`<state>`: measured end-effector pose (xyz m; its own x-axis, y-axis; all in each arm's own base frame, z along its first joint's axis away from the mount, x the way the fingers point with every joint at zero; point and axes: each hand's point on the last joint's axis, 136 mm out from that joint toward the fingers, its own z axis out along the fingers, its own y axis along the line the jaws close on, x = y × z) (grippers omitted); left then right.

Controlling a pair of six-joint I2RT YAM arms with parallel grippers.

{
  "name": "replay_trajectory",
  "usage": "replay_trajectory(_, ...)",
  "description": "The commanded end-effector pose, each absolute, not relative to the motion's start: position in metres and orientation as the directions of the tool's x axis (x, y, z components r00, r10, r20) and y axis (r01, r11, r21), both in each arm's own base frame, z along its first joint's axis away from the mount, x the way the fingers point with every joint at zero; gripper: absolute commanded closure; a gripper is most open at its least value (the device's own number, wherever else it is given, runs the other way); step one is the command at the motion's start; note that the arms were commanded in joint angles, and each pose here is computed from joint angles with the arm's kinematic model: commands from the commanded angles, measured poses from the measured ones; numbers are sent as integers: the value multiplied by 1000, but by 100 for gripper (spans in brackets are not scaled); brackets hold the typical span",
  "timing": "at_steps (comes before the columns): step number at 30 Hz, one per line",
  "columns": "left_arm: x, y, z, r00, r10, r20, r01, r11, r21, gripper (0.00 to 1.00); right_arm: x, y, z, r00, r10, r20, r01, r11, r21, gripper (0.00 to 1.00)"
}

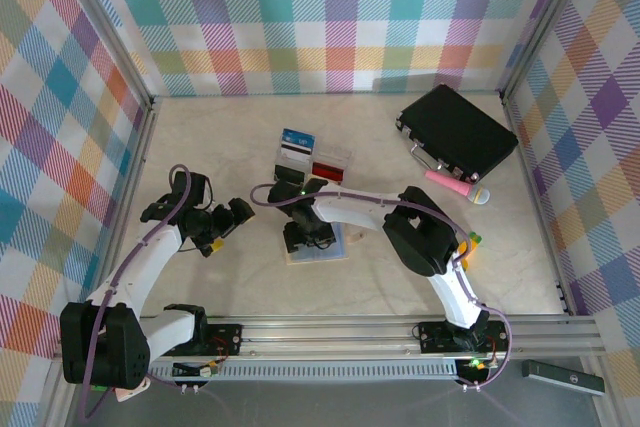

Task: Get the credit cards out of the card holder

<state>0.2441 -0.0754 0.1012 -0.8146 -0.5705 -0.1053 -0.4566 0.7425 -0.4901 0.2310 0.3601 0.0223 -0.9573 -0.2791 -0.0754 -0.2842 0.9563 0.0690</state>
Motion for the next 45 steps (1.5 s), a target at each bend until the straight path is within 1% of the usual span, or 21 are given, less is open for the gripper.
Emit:
replay_trajectory(1,248,-76,104,-820,-561,-109,-439,740,-510,0,217,329,-11,-969,-244,19,-245,968,-47,30)
replay_trajectory(6,248,-80,105,-826,-554,-99,-430,735,-524,0,217,325,-15,-977,-211,14,-211,977,-11,39)
replay_trajectory(10,250,-89,105,-843,-533,-77,-405,722,-560,3,218,321,-15,-980,-197,7,-197,980,10,50)
replay_trajectory(13,252,-98,105,-855,-517,-48,-391,701,-596,9,219,319,-14,-981,-193,-3,-193,981,24,57)
replay_trajectory(19,255,-126,105,-881,-472,11,-358,653,-667,30,222,317,-12,-984,-176,-25,-177,983,46,67)
replay_trajectory(26,254,-160,96,-909,-413,48,-331,650,-685,53,224,316,-9,-986,-161,-46,-164,984,68,73)
replay_trajectory(32,252,-185,84,-932,-354,72,-306,666,-680,70,223,314,-10,-987,-154,-47,-157,985,64,79)
replay_trajectory(38,247,-204,68,-946,-310,98,-294,688,-664,78,224,313,-8,-987,-148,-54,-152,986,68,80)
replay_trajectory(42,241,-215,56,-951,-289,114,-292,710,-640,80,224,314,-7,-987,-148,-59,-152,986,72,80)
replay_trajectory(45,245,-221,49,-954,-281,102,-280,717,-638,84,225,314,-6,-987,-146,-62,-151,986,76,80)
